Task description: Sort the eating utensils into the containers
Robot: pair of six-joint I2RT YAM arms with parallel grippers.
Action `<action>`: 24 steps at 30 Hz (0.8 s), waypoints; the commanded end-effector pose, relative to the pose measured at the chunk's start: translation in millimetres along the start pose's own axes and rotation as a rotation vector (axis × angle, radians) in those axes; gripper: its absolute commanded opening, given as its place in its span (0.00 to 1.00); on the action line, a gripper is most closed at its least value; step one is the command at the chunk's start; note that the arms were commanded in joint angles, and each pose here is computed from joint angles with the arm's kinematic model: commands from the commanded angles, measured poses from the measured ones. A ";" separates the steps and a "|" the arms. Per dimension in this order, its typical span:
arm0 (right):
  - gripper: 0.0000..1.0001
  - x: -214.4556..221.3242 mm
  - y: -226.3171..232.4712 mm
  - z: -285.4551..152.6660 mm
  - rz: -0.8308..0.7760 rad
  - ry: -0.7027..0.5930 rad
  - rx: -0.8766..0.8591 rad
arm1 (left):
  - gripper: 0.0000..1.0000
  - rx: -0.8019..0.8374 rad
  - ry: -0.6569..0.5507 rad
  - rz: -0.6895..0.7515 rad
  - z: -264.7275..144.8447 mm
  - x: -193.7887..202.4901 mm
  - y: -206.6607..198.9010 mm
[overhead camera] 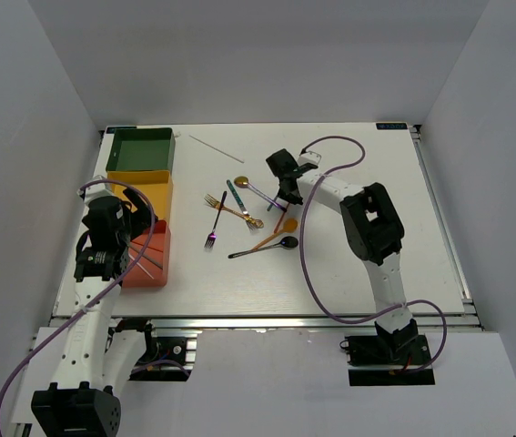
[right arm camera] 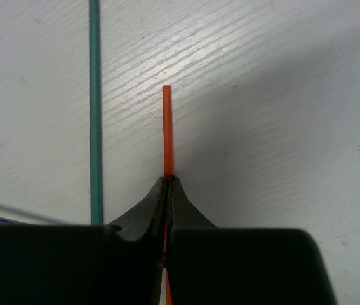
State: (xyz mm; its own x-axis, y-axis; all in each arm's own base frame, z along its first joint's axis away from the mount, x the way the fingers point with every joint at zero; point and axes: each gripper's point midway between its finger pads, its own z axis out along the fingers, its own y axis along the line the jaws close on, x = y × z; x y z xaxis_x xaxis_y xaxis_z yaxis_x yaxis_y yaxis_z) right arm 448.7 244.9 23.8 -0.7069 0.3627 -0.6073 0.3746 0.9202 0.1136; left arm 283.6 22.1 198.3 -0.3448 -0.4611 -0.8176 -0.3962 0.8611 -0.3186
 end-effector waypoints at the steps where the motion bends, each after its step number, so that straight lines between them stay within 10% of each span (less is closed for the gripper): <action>1: 0.00 -14.8 -21.8 -8.9 0.050 -0.038 0.064 | 0.98 0.020 -0.018 0.006 -2.7 -2.6 -3.2; 18: 0.00 -63.2 -36.3 -74.6 0.053 -0.185 0.010 | 0.98 0.090 -0.013 0.002 -4.3 -2.5 -15.8; 24: 0.00 -12.7 43.1 -150.9 -0.158 -0.089 -0.491 | 0.98 0.808 0.182 -0.059 -53.8 29.8 -127.0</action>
State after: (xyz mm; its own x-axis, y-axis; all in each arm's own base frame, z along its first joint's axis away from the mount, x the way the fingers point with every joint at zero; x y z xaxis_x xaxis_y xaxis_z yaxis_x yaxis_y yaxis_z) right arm 405.6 231.9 113.5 -0.6591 0.3038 -0.6880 0.2283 0.9524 0.2018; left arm 293.9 -39.0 208.6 -0.4007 -0.4871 -0.7760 -0.0927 0.8641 -0.4946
